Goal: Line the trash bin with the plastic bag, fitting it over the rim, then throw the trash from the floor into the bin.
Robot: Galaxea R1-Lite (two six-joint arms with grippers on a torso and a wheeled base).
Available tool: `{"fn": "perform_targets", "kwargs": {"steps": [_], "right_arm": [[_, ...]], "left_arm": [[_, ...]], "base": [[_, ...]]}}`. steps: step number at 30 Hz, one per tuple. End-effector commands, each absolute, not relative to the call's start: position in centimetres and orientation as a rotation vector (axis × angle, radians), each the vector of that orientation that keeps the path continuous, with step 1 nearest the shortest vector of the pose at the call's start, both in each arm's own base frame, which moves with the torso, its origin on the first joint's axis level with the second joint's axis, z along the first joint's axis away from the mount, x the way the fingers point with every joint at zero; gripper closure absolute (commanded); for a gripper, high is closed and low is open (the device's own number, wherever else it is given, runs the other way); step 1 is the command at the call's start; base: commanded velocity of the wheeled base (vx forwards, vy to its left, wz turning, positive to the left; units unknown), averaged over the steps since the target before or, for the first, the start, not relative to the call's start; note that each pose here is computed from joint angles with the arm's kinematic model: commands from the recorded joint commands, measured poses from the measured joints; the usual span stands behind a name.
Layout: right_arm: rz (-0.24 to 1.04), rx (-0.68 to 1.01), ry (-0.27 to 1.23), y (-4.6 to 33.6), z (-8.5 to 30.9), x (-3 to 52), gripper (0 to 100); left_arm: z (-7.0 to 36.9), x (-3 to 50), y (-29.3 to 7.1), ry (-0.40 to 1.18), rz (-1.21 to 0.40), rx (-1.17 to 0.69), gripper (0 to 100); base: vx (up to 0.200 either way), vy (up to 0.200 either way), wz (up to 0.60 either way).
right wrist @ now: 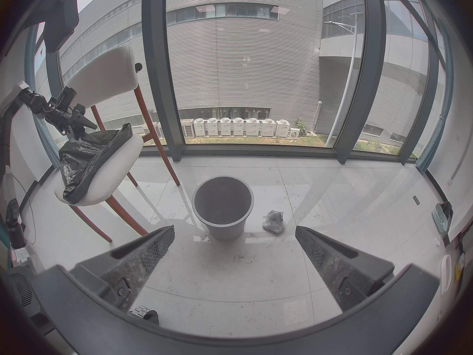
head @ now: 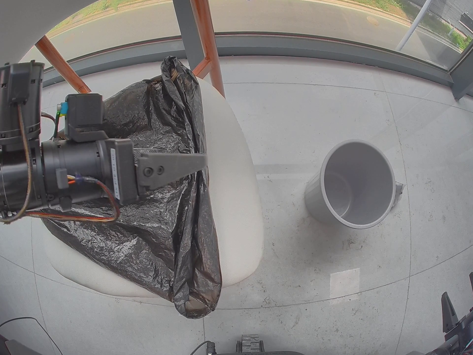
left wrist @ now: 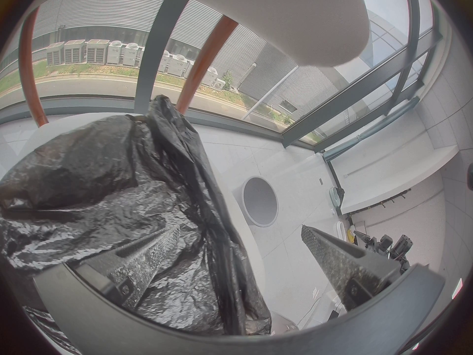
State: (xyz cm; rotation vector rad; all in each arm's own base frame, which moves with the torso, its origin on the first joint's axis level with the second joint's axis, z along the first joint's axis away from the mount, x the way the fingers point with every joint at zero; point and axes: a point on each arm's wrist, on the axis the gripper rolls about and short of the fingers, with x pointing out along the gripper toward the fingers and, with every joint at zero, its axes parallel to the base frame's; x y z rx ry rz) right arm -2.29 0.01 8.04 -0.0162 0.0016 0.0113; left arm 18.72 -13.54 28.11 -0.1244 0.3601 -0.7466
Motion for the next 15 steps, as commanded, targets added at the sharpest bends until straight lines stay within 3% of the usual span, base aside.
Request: {"fn": "perform_targets", "kwargs": {"steps": [1, 15], "right_arm": [[0.012, -0.017, 0.015, 0.0, 7.5, -2.2, 0], [0.011, -0.018, 0.015, 0.0, 7.5, -2.2, 0]], "left_arm": [[27.2, 18.8, -15.9, 0.397, -0.756, -0.090, 0], [25.9, 19.9, -16.5, 0.430, -0.554, -0.026, 0]], "base": [[0.000, 0.000, 0.00], [0.000, 0.000, 0.00]]}}
